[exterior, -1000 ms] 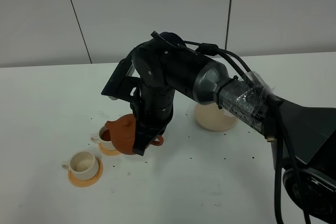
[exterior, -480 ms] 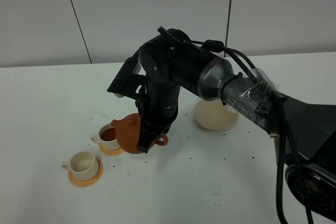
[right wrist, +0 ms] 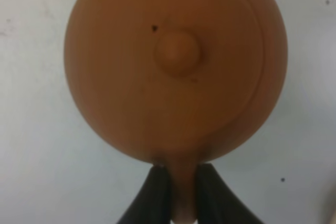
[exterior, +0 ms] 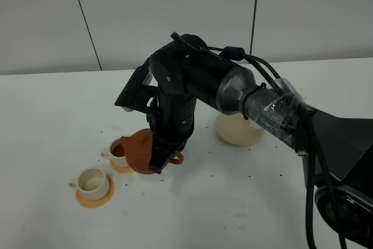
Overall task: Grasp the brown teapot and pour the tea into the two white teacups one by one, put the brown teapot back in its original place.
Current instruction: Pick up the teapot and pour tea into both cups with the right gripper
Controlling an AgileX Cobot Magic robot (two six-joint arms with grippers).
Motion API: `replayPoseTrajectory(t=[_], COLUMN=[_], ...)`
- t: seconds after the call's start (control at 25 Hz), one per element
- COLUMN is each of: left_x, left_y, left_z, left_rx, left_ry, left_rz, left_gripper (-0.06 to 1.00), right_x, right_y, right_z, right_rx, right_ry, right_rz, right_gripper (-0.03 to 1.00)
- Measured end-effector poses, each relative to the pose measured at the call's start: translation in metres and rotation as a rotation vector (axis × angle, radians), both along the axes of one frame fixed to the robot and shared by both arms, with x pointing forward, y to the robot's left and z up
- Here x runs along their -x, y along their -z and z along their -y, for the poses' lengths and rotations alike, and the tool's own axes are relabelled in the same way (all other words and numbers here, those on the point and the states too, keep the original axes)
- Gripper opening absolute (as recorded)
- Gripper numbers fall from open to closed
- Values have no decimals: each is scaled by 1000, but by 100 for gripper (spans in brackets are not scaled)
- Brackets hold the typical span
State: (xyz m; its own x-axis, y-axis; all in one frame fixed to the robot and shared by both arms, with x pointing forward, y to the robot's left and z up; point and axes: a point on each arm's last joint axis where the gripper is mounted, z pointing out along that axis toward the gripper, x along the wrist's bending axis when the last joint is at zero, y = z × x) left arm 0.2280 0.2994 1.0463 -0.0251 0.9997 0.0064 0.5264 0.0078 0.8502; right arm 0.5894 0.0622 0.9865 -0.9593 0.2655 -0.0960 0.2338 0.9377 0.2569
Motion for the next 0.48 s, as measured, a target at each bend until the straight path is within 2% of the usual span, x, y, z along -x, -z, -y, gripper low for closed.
replayPoseTrajectory(t=[0.48], left_x=[0], left_y=[0], left_z=[0], left_rx=[0], left_ry=[0], left_rz=[0], left_gripper=[24], right_x=[39], right_y=[0], right_z=[-34], right_rx=[12], right_ry=[-106], right_rz=[12], right_gripper=[10])
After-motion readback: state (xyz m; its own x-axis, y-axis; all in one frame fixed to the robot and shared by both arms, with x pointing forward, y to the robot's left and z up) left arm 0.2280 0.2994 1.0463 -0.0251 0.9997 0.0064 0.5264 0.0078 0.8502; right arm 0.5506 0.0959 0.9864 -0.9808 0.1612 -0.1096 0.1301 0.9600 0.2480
